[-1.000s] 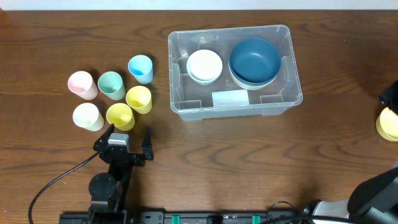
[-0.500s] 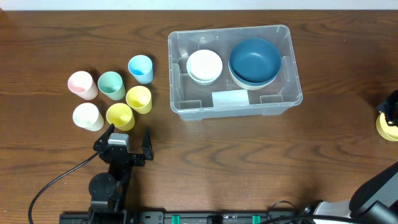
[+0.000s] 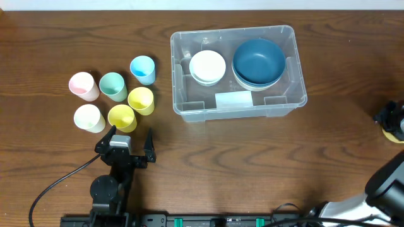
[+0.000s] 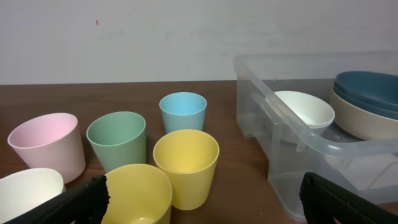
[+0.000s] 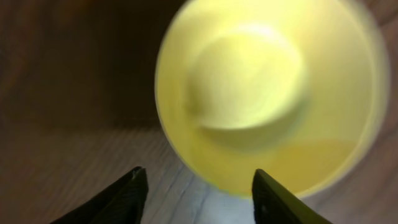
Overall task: Pack container
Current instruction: 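Grip the rim of the yellow bowl with the right gripper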
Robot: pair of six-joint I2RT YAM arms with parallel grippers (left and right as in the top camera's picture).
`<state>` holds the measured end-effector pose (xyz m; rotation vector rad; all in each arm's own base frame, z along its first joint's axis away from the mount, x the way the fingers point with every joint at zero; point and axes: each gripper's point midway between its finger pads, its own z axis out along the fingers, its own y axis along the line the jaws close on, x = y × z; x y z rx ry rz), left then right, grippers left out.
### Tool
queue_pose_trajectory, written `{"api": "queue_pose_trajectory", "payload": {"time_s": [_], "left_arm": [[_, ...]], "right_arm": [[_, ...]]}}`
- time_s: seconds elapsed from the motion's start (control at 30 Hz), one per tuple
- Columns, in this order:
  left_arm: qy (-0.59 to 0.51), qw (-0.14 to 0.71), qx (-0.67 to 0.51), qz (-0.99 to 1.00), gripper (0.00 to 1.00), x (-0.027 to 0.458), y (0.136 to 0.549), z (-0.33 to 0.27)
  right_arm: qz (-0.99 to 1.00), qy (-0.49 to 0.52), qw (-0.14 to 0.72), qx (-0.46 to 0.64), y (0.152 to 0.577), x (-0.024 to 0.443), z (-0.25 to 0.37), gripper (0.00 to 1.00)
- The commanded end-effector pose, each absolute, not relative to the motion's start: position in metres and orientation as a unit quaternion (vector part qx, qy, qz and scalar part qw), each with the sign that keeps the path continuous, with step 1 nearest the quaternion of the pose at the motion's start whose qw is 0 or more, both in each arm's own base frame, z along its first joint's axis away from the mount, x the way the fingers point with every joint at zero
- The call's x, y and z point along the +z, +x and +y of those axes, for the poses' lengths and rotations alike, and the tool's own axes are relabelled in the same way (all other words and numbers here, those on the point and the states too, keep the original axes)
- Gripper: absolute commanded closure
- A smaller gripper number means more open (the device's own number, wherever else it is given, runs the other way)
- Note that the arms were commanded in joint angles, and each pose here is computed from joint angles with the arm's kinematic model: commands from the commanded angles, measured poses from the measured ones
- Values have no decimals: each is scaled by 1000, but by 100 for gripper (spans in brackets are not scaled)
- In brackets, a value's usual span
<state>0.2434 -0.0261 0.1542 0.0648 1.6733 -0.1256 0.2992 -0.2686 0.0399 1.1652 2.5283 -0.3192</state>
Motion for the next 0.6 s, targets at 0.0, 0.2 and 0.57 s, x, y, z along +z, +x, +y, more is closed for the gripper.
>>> {"api": "queue_pose_trajectory", "payload": {"time_s": [0.0,0.2,0.57], "left_arm": [[35,651,-53,756,2,138,243,-27],[35,651,-53,756,2,138,243,-27],[35,651,-53,756,2,138,243,-27]], "right_arm": [[895,411,148,-87,296,18,-263,47],[896,413,145,-78,298,11,-261,62],[898,414,151,-3,317,9,-228,89]]}}
